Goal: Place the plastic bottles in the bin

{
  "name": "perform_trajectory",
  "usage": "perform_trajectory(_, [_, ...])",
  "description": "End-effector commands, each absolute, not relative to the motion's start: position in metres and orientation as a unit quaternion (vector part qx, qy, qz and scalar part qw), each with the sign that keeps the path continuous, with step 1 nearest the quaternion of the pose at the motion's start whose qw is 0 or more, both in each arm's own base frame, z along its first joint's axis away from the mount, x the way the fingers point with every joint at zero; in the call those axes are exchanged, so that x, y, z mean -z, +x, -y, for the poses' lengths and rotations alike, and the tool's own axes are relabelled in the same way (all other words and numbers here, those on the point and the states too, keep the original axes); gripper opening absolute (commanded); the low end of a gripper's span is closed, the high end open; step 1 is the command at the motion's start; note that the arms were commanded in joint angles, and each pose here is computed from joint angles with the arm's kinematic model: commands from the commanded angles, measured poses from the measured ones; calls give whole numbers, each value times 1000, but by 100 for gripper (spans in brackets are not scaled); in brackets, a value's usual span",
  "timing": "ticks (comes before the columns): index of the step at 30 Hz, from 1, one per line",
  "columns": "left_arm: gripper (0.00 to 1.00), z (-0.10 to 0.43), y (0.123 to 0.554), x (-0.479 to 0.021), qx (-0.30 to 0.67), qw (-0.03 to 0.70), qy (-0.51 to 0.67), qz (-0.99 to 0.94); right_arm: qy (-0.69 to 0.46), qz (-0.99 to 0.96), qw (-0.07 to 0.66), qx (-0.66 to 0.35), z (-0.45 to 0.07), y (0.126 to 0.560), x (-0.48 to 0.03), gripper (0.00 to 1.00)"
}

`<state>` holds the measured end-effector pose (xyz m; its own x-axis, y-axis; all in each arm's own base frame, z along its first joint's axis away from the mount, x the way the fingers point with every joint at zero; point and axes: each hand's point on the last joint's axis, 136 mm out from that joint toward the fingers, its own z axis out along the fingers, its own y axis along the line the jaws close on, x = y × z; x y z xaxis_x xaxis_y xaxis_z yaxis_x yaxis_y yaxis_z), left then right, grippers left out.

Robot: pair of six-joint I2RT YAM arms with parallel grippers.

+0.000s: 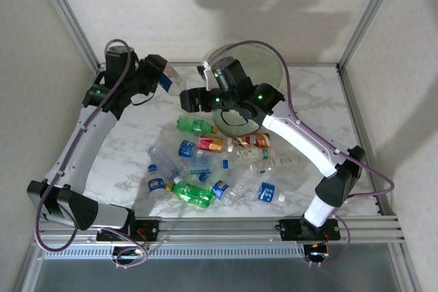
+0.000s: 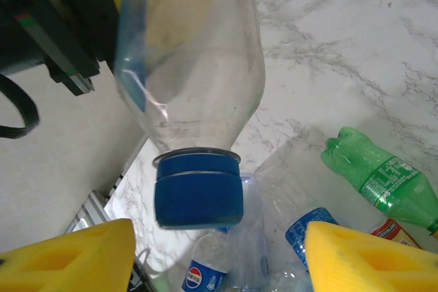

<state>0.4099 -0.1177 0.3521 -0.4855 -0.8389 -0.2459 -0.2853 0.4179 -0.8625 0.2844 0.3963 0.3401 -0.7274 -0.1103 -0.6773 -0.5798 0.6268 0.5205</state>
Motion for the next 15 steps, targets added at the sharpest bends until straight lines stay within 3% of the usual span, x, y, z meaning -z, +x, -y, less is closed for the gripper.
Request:
perform_trajectory(1, [52, 135, 401, -378, 431, 346, -344, -759, -211, -841, 302, -396, -403, 278, -348, 62])
perform_trajectory(8, [52, 146, 397, -384, 450, 335, -330, -759, -205, -838, 311, -399, -402, 280, -353, 50])
perform_trajectory(12, [52, 147, 395, -382, 450, 331, -326, -763, -205, -833, 317, -405, -402, 279, -358, 34])
perform_trajectory(15, [62, 146, 394, -386, 450, 339, -322, -761, -202, -832, 323, -403, -399, 280, -361, 31])
